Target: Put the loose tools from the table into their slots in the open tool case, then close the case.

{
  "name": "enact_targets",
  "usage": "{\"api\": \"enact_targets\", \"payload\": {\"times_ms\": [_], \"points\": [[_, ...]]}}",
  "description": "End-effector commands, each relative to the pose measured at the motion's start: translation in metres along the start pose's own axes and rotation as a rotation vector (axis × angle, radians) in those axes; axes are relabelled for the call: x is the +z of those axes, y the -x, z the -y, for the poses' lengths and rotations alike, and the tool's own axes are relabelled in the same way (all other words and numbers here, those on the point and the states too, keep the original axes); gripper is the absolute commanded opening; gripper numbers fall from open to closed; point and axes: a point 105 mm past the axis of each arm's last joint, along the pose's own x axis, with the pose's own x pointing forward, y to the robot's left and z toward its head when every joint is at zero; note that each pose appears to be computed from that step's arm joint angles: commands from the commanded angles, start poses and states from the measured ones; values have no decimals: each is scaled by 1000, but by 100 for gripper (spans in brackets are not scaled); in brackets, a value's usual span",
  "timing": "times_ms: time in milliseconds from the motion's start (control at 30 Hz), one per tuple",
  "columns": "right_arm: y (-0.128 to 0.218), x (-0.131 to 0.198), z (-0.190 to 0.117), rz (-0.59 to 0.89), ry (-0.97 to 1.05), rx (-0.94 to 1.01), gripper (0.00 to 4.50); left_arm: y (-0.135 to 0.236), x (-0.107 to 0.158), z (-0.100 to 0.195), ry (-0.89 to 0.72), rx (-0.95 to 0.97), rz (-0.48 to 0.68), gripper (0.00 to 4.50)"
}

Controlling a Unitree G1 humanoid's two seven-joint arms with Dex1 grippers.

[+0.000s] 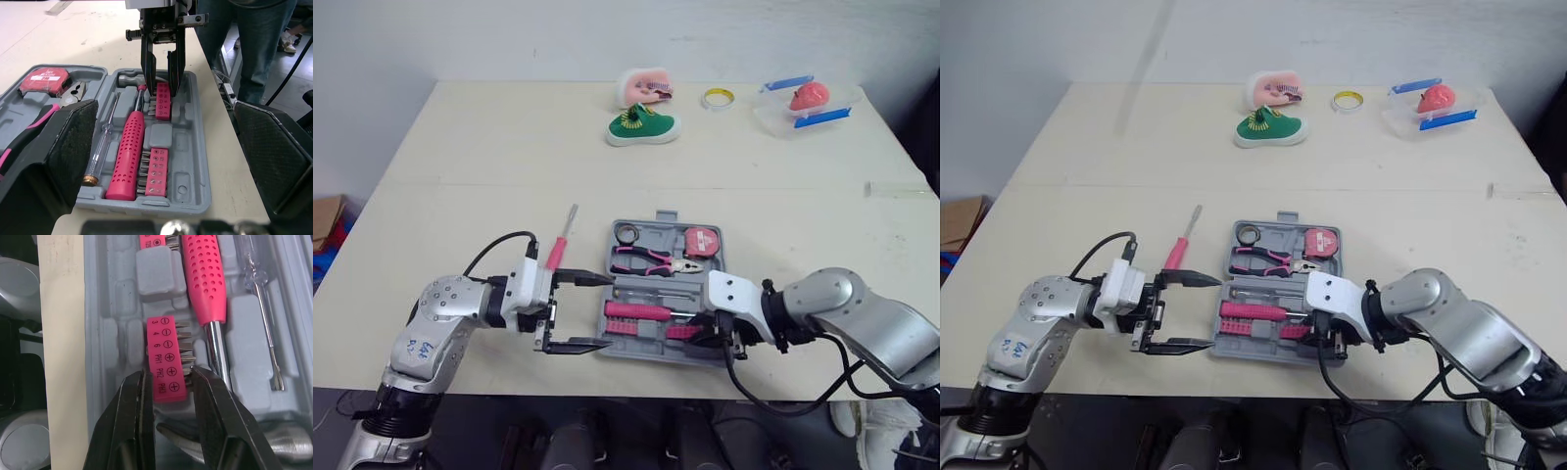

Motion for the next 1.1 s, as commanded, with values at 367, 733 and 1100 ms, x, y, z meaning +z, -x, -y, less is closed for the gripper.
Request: {"api": "enact_targets", "payload": {"times_ms": [367,733,1100], "points": [[-23,11,-6,0,-19,48,72,-3,3,6,-12,14,0,450],[-22,16,-8,8,-25,65,72,-2,3,4,-7,23,-4,450],[17,40,-13,223,44,163,440,1,1,6,5,35,-14,450]]}}
